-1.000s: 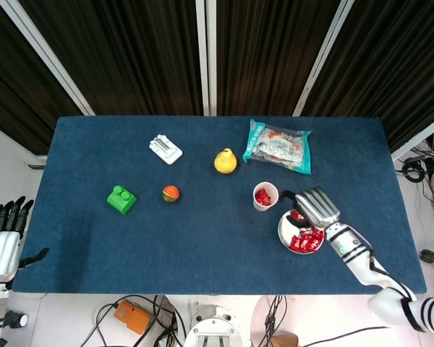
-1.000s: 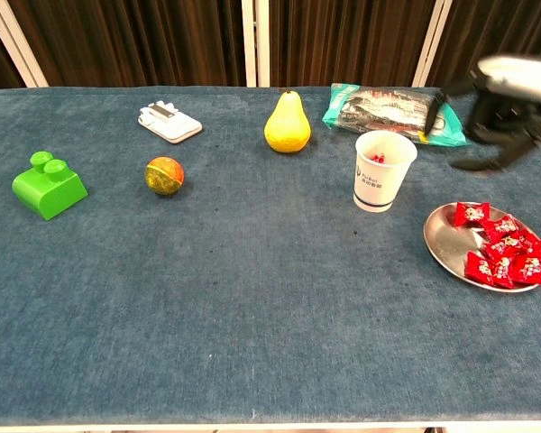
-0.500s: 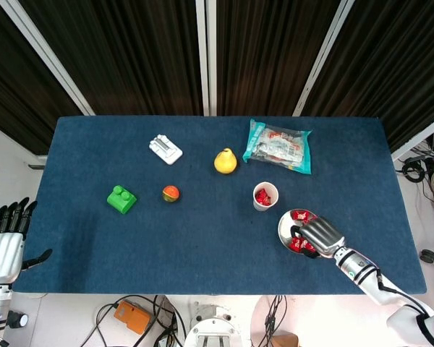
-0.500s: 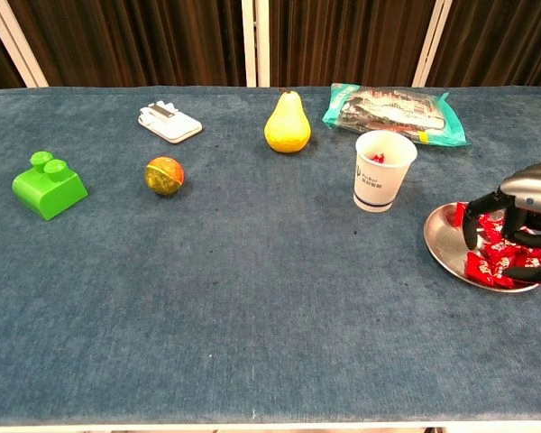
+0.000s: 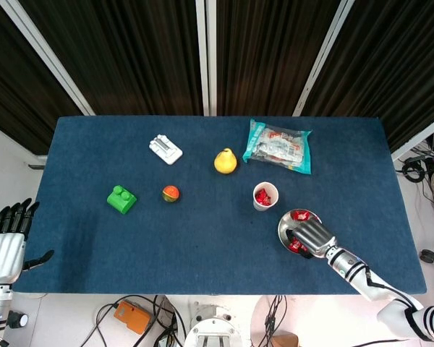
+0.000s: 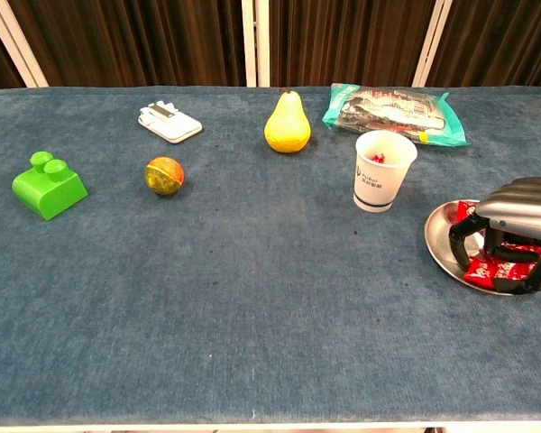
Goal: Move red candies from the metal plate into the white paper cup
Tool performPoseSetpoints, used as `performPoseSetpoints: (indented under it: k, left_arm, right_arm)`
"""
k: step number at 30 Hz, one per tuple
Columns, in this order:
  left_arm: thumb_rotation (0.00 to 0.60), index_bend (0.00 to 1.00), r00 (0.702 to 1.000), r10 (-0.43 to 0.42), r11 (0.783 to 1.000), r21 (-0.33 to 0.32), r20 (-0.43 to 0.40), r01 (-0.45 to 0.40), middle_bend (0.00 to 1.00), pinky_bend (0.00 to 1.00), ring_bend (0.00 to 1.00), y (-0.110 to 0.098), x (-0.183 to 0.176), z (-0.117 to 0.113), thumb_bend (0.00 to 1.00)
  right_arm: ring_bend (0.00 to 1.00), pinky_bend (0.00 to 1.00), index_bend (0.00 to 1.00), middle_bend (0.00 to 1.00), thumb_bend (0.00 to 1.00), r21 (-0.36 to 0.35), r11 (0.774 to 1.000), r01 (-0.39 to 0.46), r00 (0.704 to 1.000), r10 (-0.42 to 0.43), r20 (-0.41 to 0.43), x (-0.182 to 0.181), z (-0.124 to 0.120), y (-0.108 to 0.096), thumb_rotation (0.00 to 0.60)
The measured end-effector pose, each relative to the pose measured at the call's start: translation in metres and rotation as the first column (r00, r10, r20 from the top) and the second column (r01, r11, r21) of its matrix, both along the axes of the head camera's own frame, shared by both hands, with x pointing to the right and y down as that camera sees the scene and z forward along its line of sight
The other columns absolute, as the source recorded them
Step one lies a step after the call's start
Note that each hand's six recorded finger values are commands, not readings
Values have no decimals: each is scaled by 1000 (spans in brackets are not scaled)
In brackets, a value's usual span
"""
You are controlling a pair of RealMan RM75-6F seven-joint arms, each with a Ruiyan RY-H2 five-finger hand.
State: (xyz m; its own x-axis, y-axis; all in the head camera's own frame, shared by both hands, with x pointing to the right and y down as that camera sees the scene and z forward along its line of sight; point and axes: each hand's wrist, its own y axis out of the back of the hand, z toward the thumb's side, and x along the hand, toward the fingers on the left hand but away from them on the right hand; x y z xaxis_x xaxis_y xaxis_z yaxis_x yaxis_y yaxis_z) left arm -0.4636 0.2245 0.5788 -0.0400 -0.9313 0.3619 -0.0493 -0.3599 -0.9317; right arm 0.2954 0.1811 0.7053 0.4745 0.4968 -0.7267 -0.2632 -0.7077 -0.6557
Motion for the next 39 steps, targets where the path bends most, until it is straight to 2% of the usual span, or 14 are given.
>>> performPoseSetpoints:
  k: [4, 8, 15, 18, 21, 28, 34, 39]
  left_arm:
    - [600, 0, 1000, -2, 1000, 4, 2, 2, 0, 0, 0, 1, -1, 0, 0]
    - [600, 0, 1000, -4, 1000, 8, 2, 4, 0, 0, 0, 0, -2, -1, 0]
    - [600, 0, 1000, -2, 1000, 15, 0, 2, 0, 0, 0, 0, -2, -2, 0]
    - [600, 0, 1000, -7, 1000, 12, 3, 7, 0, 0, 0, 1, -3, -2, 0]
    - [600, 0, 1000, -14, 1000, 11, 6, 14, 0, 0, 0, 2, -5, -2, 0]
    - [600, 0, 1000, -10, 1000, 13, 20, 10, 0, 0, 0, 2, -6, -1, 0]
    - [600, 0, 1000, -15, 1000, 13, 20, 15, 0, 0, 0, 2, -7, -1, 0]
    - [600, 0, 1000, -14, 1000, 13, 17, 14, 0, 0, 0, 2, -7, 1, 0]
  right_arm:
    - [1000, 1000, 678, 960, 474, 25, 999, -19, 1000, 19, 15, -1, -3, -5, 600]
    - [1000, 1000, 689, 961, 480, 84, 995, -56, 997, 52, 53, -4, -15, -20, 600]
    - [1000, 1000, 671, 961, 481, 207, 962, -180, 975, 147, 165, -18, -45, -78, 600]
    - [1000, 1000, 654, 961, 481, 217, 950, -222, 964, 180, 197, -28, -51, -103, 600]
    - [1000, 1000, 638, 961, 480, 210, 950, -233, 959, 189, 212, -43, -50, -119, 600]
    - [1000, 1000, 569, 960, 480, 178, 959, -219, 963, 183, 200, -70, -35, -129, 600]
    - [1000, 1000, 427, 961, 480, 171, 963, -210, 968, 180, 175, -76, -27, -129, 600]
    - [1000, 1000, 409, 961, 480, 174, 961, -214, 968, 185, 170, -71, -30, -128, 600]
